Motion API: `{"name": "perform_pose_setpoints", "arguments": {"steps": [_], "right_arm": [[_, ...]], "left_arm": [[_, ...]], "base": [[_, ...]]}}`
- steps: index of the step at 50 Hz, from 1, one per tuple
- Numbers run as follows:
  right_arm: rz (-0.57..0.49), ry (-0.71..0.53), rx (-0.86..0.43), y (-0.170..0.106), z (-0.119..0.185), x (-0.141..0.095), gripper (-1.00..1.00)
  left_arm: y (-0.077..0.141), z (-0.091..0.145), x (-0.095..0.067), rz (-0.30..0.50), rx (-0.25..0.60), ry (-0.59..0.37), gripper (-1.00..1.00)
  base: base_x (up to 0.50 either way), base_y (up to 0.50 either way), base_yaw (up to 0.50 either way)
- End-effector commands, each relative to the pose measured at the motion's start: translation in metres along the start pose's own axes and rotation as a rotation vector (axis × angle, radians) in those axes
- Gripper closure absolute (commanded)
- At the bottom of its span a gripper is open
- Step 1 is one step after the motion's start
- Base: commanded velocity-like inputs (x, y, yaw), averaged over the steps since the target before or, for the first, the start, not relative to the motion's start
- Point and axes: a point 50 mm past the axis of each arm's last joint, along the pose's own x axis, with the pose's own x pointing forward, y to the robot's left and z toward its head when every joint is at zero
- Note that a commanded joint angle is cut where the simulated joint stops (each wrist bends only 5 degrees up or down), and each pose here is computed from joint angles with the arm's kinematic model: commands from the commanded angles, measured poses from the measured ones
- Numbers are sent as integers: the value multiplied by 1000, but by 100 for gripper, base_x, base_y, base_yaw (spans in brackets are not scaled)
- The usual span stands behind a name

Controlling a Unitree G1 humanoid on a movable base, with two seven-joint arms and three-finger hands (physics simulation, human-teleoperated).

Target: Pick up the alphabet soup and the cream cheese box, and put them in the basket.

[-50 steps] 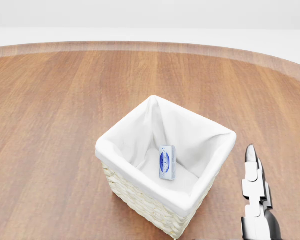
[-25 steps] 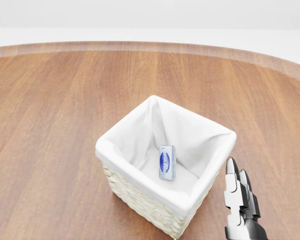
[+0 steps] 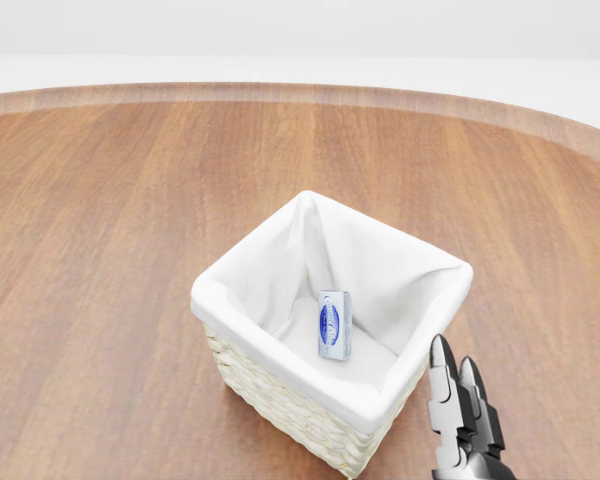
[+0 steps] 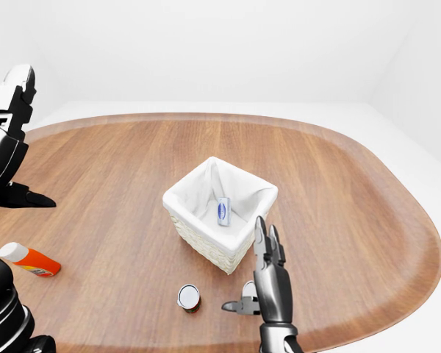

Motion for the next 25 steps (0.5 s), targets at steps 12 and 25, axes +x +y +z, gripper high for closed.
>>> {"name": "perform_pose_setpoints", "arguments": {"steps": [12, 25], "right_arm": [[62, 19, -47, 14, -9, -6, -100], [72, 45, -51, 17, -16, -5, -100]], "left_arm": [[0, 0, 0, 1, 6, 3, -100], [0, 0, 0, 0, 8, 4, -100]], "base": [[0, 0, 0], [0, 0, 0]]}}
